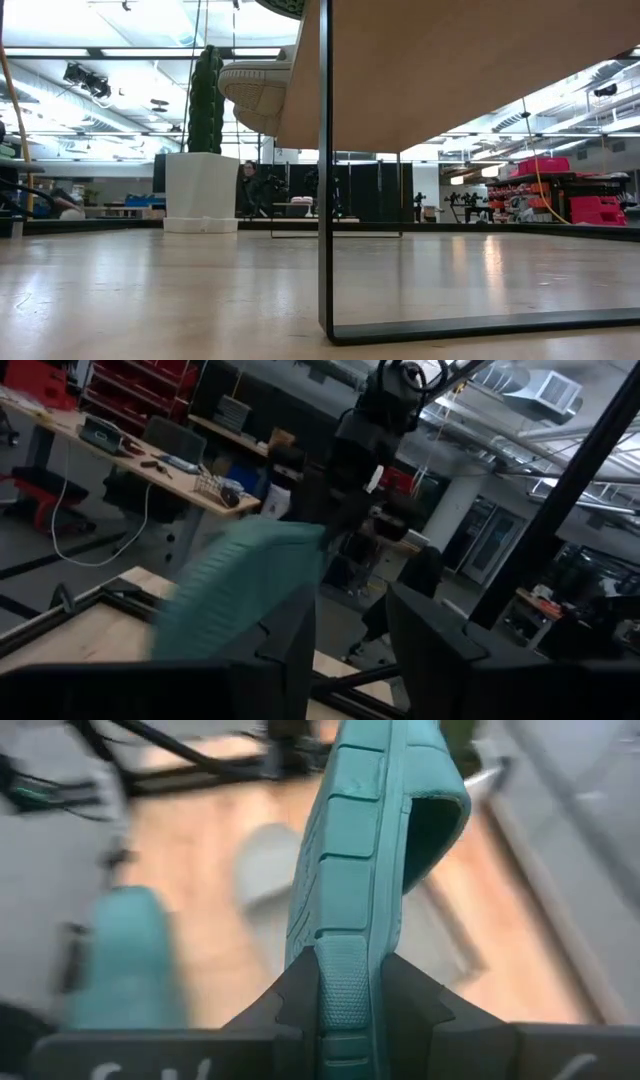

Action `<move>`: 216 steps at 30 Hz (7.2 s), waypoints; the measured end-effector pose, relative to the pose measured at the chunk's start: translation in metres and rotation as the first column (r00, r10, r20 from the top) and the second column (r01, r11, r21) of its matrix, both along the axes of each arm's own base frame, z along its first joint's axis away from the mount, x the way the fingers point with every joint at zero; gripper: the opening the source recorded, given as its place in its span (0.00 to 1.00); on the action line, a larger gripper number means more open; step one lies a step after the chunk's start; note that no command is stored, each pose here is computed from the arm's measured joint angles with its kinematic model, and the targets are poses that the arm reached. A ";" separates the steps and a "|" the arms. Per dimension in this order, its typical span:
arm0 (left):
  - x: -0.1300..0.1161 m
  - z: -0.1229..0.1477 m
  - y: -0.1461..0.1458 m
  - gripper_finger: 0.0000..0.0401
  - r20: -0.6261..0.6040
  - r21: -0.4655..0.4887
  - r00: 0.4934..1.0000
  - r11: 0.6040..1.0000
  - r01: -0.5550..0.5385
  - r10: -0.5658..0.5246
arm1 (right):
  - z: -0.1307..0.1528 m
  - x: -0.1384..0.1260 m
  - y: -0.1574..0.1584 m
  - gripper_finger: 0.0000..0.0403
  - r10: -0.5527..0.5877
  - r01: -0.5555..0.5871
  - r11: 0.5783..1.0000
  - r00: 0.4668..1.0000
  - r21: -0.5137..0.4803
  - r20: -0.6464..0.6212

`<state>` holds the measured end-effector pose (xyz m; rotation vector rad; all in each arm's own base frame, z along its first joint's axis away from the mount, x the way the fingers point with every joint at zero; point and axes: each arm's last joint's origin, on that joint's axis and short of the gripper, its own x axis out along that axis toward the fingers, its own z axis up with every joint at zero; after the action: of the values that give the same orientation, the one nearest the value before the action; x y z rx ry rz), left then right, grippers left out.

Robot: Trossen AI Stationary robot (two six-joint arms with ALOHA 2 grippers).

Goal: Pick and place slides into the shelf
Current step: Put the green slipper on the shelf

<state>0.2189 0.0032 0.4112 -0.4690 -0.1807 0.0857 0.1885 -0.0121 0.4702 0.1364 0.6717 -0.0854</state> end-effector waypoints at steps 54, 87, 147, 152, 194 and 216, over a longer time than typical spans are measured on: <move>0.118 0.065 -0.015 0.54 -0.578 0.490 0.787 0.863 0.124 0.215 | -0.018 0.031 0.057 0.19 -0.017 -0.143 0.846 0.956 -0.513 -0.294; 0.163 0.027 -0.004 0.71 -0.698 0.687 0.600 0.602 0.406 0.391 | -0.012 0.063 0.042 0.19 0.105 -0.163 0.877 0.983 -0.451 -0.151; 0.111 0.109 -0.077 0.29 -0.307 0.592 0.947 0.798 0.112 0.094 | 0.026 -0.033 0.040 0.51 -0.089 0.104 0.977 0.992 -0.187 0.090; 0.139 0.070 -0.098 0.29 -0.212 0.550 0.976 0.832 0.069 0.059 | 0.027 -0.039 0.039 0.50 -0.074 0.092 0.975 0.993 -0.202 0.093; 0.078 -0.059 0.018 0.29 0.595 0.541 0.682 0.839 0.052 -0.426 | -0.018 0.048 0.110 0.48 -0.305 0.283 0.952 0.866 0.113 0.396; 0.070 -0.050 0.019 0.28 0.606 0.520 0.656 0.848 0.102 -0.450 | -0.017 0.055 0.110 0.48 -0.345 0.324 0.938 0.816 0.127 0.463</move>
<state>0.2887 0.0225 0.3613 -0.0323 -0.8840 -0.4667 0.2432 0.0975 0.4531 0.3064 0.1422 -0.3669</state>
